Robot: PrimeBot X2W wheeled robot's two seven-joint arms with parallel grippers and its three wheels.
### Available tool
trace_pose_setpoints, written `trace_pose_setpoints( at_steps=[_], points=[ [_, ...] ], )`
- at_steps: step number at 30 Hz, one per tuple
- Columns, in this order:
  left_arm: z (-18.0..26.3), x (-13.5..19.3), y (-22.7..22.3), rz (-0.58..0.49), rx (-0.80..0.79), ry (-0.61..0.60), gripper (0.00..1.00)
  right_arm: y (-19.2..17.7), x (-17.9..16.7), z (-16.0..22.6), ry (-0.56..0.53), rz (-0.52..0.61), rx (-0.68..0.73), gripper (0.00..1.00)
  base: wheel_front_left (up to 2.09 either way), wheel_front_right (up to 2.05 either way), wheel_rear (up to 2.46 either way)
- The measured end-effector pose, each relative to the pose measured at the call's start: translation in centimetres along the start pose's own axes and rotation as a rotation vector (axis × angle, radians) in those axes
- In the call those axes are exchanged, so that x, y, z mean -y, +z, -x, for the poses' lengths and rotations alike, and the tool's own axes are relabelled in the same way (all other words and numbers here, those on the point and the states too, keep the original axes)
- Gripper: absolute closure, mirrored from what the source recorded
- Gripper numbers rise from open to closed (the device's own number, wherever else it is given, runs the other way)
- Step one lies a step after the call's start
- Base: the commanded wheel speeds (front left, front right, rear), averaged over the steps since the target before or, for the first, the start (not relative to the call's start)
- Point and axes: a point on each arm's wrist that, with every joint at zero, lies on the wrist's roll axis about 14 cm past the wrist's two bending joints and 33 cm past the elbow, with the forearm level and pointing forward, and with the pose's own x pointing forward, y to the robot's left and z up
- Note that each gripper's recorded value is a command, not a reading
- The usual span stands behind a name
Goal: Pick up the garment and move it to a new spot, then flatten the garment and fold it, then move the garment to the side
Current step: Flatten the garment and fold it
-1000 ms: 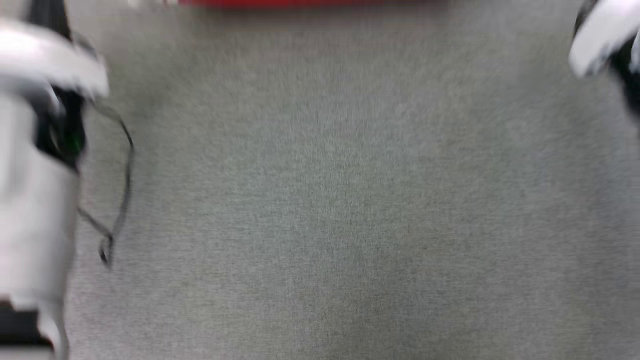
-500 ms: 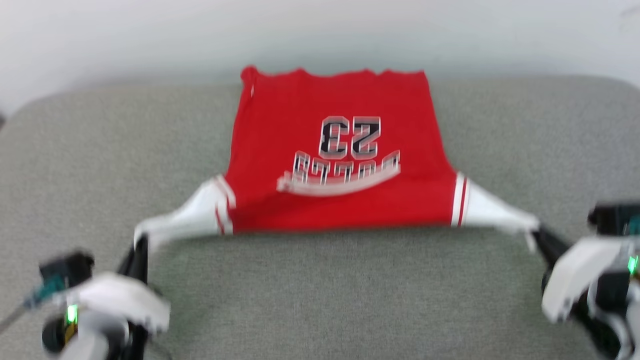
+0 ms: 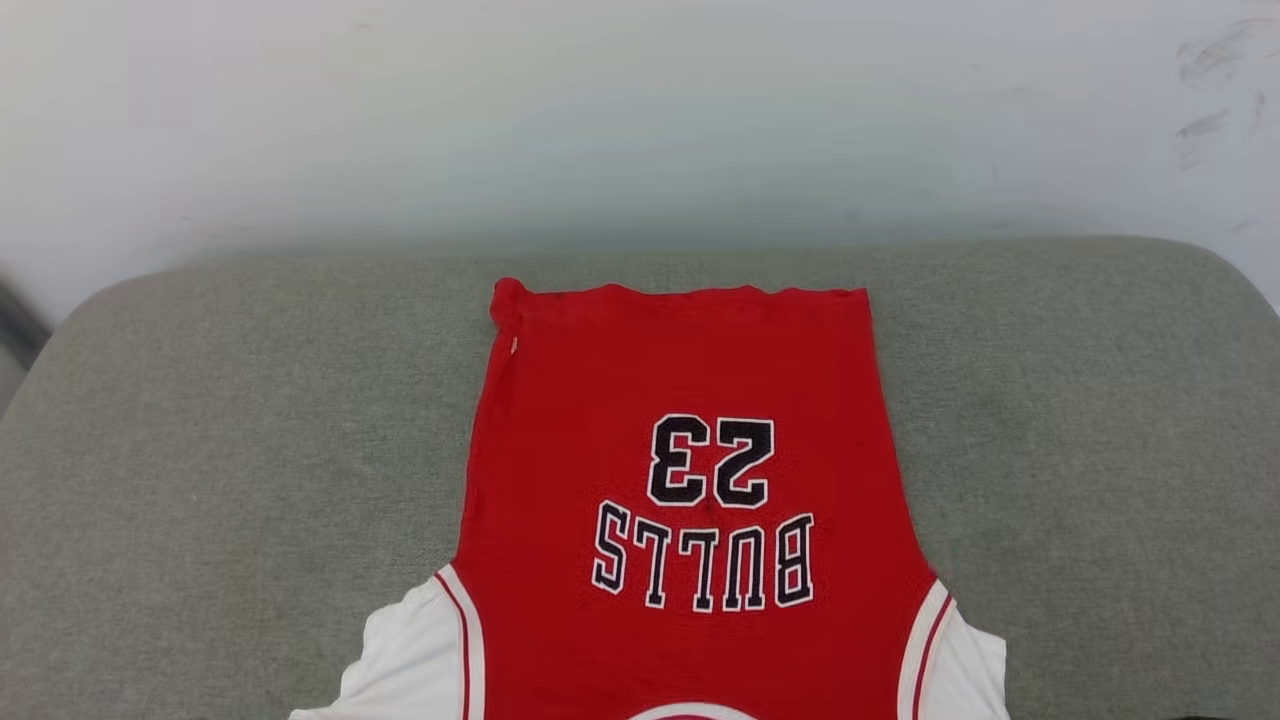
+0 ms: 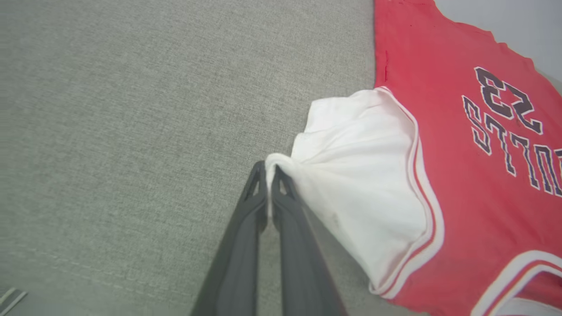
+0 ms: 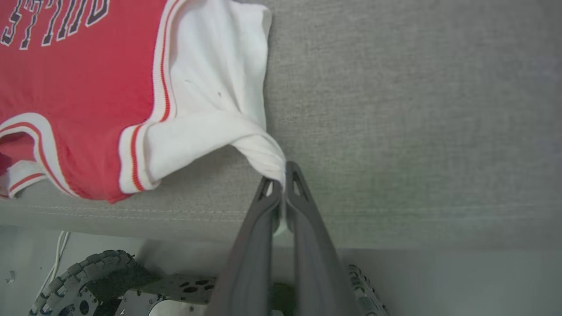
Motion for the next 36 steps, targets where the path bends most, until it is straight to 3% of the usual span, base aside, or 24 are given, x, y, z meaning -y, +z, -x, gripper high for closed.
trace_pose_setpoints(
  at_steps=[1, 3, 8, 15, 19, 25, 30, 36],
  points=[
    [0.2, -0.1, -0.2, -0.007, -0.004, 0.004, 1.0, -0.6, 0.3, 0.1, -0.009, 0.002, -0.013, 0.74, 0.0, 0.0, 0.0],
    [0.4, 0.2, -0.3, -0.014, -0.006, 0.0, 1.0, -1.2, 0.4, 0.2, -0.012, -0.004, -0.023, 0.0, 0.0, 0.0, 0.0],
    [0.6, 1.8, 0.6, -0.019, 0.04, -0.039, 1.0, 1.3, -0.2, -0.4, 0.005, 0.018, 0.072, 0.0, 0.0, 0.0, 0.0],
    [0.1, 3.4, 3.3, -0.035, 0.125, -0.079, 1.0, 11.4, 0.3, -1.6, -0.011, 0.046, 0.327, 0.0, 0.0, 0.0, 0.0],
    [-1.0, 4.7, 5.4, -0.05, 0.183, -0.112, 1.0, 16.8, 0.5, -4.1, -0.016, 0.022, 0.383, 0.0, 0.0, 0.0, 0.0],
    [-3.1, 6.6, 7.6, -0.053, 0.246, -0.156, 1.0, 23.9, -1.0, -9.8, 0.014, 0.023, 0.331, 0.0, 0.0, 0.0, 0.0],
    [-5.1, 7.3, 8.0, -0.05, 0.26, -0.175, 1.0, 26.6, -2.6, -15.5, 0.026, 0.044, 0.15, 0.0, 0.0, 0.0, 0.0],
    [-7.6, 7.2, 7.7, -0.05, 0.26, -0.175, 1.0, 27.0, -4.6, -21.6, 0.03, 0.072, -0.045, 0.0, 0.0, 0.0, 0.0]
  ],
)
